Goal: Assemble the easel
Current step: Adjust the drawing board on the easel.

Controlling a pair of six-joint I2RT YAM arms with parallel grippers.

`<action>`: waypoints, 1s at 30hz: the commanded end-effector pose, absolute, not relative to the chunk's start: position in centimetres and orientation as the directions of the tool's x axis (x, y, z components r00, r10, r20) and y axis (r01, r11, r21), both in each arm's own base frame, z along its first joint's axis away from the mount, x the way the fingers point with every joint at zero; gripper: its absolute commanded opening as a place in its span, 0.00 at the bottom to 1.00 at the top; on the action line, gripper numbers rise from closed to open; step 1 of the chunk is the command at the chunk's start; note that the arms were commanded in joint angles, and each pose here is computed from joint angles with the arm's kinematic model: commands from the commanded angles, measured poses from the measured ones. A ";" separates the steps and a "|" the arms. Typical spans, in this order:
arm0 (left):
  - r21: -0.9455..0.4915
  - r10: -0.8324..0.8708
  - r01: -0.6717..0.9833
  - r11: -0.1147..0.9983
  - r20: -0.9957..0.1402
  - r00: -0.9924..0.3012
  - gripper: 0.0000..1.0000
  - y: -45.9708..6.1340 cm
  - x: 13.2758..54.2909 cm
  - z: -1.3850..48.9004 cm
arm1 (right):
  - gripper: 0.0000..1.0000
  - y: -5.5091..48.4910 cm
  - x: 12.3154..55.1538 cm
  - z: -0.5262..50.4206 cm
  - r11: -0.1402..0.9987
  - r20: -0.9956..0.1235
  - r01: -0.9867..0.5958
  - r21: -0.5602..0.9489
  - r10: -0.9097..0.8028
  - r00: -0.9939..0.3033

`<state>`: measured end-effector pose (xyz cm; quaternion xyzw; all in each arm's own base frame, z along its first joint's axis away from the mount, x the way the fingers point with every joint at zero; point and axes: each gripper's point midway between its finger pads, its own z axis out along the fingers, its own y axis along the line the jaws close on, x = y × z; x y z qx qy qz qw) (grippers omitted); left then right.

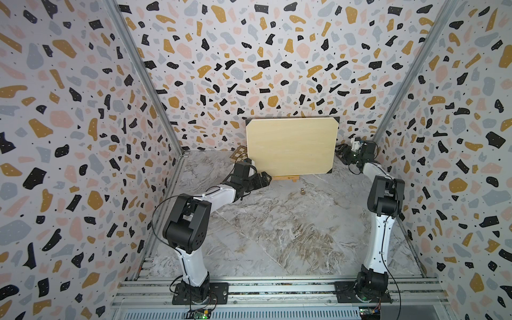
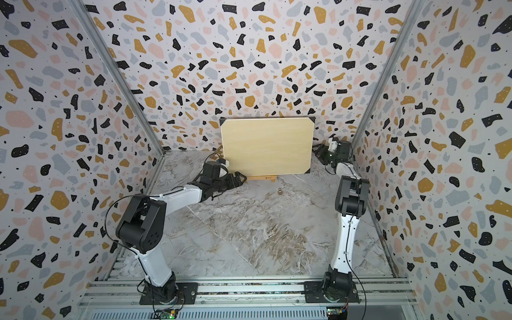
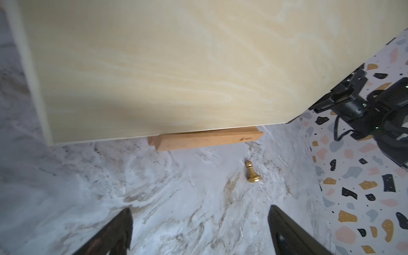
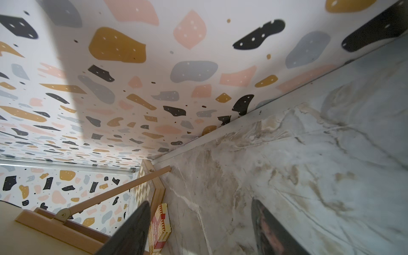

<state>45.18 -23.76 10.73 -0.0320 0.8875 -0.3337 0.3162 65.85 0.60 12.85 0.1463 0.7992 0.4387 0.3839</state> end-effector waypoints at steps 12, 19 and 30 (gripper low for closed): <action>-0.580 -0.275 0.256 0.773 -0.670 -0.689 0.93 -25.7 49.6 9.9 | 0.73 0.4 66.1 14.5 0.605 -0.534 -0.134 0.785 0.550 -0.642; -0.558 -0.262 0.286 0.779 -0.704 -0.660 0.93 -26.1 50.7 10.4 | 0.73 0.3 66.2 14.2 0.608 -0.536 -0.132 0.783 0.551 -0.639; -0.573 -0.242 0.331 0.750 -0.703 -0.669 0.92 -27.6 51.4 10.3 | 0.73 1.0 66.1 14.0 0.604 -0.536 -0.142 0.784 0.544 -0.645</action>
